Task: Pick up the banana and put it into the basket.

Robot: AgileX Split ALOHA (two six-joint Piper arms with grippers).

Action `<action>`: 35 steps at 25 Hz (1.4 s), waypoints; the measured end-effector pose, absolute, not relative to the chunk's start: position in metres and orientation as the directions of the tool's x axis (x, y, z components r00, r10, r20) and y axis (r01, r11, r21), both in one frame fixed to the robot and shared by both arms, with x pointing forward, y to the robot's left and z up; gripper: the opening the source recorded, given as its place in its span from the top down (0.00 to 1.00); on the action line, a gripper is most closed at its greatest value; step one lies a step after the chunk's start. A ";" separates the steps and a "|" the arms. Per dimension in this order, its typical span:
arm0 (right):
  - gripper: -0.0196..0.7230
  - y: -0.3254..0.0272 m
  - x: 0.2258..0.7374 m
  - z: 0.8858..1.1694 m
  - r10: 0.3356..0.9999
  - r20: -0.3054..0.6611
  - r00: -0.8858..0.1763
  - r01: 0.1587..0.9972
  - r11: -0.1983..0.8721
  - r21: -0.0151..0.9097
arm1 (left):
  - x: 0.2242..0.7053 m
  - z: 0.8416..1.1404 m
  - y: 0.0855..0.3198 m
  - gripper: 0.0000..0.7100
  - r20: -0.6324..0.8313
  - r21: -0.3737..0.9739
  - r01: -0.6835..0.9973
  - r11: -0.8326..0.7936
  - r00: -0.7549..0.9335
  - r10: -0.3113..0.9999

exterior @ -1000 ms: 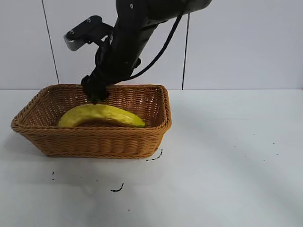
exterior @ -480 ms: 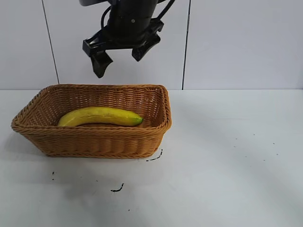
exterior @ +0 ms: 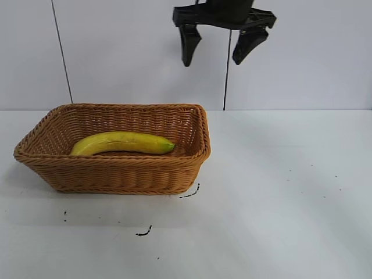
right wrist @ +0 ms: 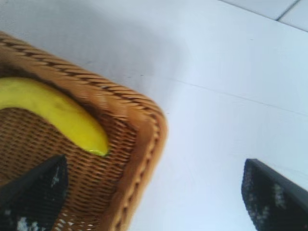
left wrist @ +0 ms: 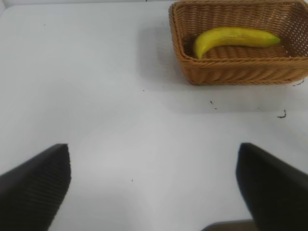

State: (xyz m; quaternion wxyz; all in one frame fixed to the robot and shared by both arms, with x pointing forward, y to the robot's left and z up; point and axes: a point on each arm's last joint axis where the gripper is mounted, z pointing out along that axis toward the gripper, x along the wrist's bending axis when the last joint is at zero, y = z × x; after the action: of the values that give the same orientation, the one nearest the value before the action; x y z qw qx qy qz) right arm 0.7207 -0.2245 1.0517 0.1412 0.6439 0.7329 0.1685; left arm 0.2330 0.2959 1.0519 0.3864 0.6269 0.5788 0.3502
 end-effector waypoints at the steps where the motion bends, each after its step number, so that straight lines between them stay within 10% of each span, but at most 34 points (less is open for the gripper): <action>1: 0.08 -0.236 0.722 1.051 0.994 0.009 -0.108 0.903 0.094 0.419 | 0.233 1.052 0.296 0.02 -0.008 0.890 0.455 -0.031 0.085 0.996; 17: 0.08 -0.293 0.696 1.078 0.999 0.034 -0.008 0.916 -0.006 0.400 | 0.233 1.052 0.296 0.02 -0.008 0.890 0.455 -0.031 0.085 0.996; 35: 0.08 -0.295 0.484 1.056 0.998 0.012 -0.061 0.990 0.059 0.126 | 0.233 1.052 0.296 0.02 -0.008 0.890 0.455 -0.031 0.085 0.996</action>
State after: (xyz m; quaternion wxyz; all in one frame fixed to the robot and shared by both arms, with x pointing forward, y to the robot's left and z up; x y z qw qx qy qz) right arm 0.4839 -0.2952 1.0562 0.0386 0.6841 0.7267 0.0501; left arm 0.2330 0.2959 1.0519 0.3864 0.6269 0.5788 0.3502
